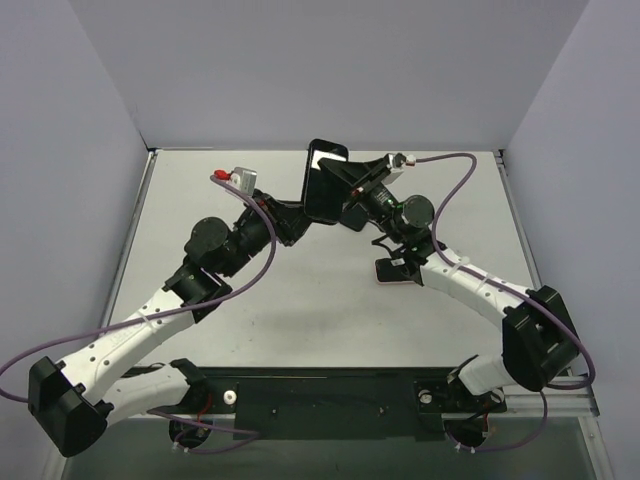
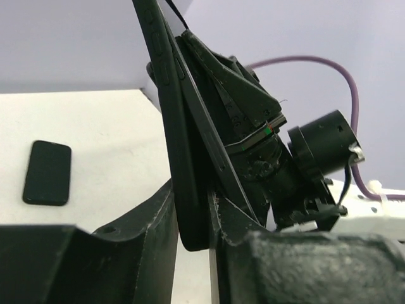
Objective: Take the phone out of the phone case
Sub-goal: Remove the phone case from the phone.
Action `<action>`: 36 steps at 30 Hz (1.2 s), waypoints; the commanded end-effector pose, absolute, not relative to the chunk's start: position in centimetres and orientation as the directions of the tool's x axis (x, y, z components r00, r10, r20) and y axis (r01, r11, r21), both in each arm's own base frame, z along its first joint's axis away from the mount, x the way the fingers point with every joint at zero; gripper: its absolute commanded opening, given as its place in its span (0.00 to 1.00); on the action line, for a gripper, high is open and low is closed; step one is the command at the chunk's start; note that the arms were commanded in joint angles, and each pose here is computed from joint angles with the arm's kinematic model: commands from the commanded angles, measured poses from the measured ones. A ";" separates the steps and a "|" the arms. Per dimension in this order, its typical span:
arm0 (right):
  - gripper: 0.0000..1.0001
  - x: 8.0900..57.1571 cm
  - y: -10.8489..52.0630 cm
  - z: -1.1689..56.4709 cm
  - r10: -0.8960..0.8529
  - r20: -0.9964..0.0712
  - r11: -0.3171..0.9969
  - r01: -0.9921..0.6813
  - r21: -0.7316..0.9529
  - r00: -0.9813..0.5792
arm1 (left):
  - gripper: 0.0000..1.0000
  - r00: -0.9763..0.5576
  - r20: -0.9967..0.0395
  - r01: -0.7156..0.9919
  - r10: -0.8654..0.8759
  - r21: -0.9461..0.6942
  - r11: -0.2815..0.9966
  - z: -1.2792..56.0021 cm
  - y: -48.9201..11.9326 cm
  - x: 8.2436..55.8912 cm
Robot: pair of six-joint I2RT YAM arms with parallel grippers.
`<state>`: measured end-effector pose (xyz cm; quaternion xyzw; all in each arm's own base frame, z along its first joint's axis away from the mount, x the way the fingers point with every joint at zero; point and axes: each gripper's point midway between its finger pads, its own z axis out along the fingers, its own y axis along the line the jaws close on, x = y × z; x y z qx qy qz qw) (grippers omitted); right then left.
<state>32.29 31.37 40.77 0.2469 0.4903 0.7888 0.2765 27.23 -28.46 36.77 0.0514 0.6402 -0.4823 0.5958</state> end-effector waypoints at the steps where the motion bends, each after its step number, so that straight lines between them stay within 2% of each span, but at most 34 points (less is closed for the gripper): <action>1: 0.00 21.9 30.8 48.3 0.488 -0.197 -0.444 -0.436 0.783 -0.850 | 0.37 -0.490 -0.798 0.623 -0.351 -0.603 0.498 31.5 -29.7 26.3; 2: 0.00 22.4 31.2 47.3 0.489 -0.206 -0.391 -0.424 0.817 -0.848 | 0.42 -0.528 -0.778 0.629 -0.342 -0.628 0.458 31.5 -29.8 25.6; 3: 0.00 22.0 30.8 47.7 0.506 -0.260 -0.359 -0.475 0.804 -0.822 | 0.44 -0.535 -0.770 0.627 -0.348 -0.638 0.446 31.7 -29.4 25.7; 7: 0.00 22.6 29.2 48.4 0.548 -0.318 -0.291 -0.533 0.795 -0.773 | 0.49 -0.621 -0.713 0.613 -0.325 -0.701 0.366 30.8 -27.9 25.1; 8: 0.00 22.6 28.9 48.6 0.552 -0.326 -0.284 -0.541 0.792 -0.767 | 0.57 -0.636 -0.703 0.610 -0.318 -0.711 0.351 30.6 -27.4 25.0; 9: 0.00 22.8 28.5 48.9 0.560 -0.340 -0.272 -0.555 0.786 -0.756 | 0.72 -0.647 -0.691 0.607 -0.323 -0.723 0.331 30.5 -27.2 24.7; 10: 0.00 23.0 28.2 48.9 0.565 -0.341 -0.261 -0.556 0.789 -0.751 | 0.75 -0.651 -0.692 0.620 -0.313 -0.722 0.308 30.7 -27.0 24.3; 13: 0.00 23.4 27.8 48.5 0.578 -0.369 -0.217 -0.572 0.791 -0.728 | 0.77 -0.632 -0.710 0.658 -0.312 -0.704 0.269 31.9 -26.6 23.0; 15: 0.00 23.6 27.9 48.1 0.580 -0.370 -0.200 -0.567 0.799 -0.725 | 0.76 -0.612 -0.726 0.683 -0.313 -0.685 0.254 33.0 -26.5 22.5; 22: 0.00 22.9 28.4 49.0 0.565 -0.347 -0.262 -0.561 0.785 -0.749 | 0.76 -0.618 -0.710 0.655 -0.336 -0.702 0.279 33.8 -26.6 23.6; 31: 0.00 21.9 31.7 47.3 0.510 -0.394 -0.217 -0.557 0.802 -0.765 | 0.71 -0.683 -0.624 0.664 -0.381 -0.747 0.034 36.7 -28.5 22.8; 32: 0.00 22.0 31.8 47.1 0.513 -0.402 -0.206 -0.563 0.800 -0.759 | 0.69 -0.683 -0.615 0.668 -0.395 -0.744 0.003 37.4 -28.5 22.7; 35: 0.00 22.1 32.3 45.7 0.498 -0.437 -0.132 -0.563 0.816 -0.749 | 0.52 -0.679 -0.610 0.686 -0.408 -0.725 -0.058 39.1 -28.6 22.3; 36: 0.00 22.2 32.3 45.3 0.498 -0.470 -0.099 -0.586 0.804 -0.729 | 0.39 -0.674 -0.611 0.697 -0.415 -0.712 -0.085 39.8 -28.6 22.1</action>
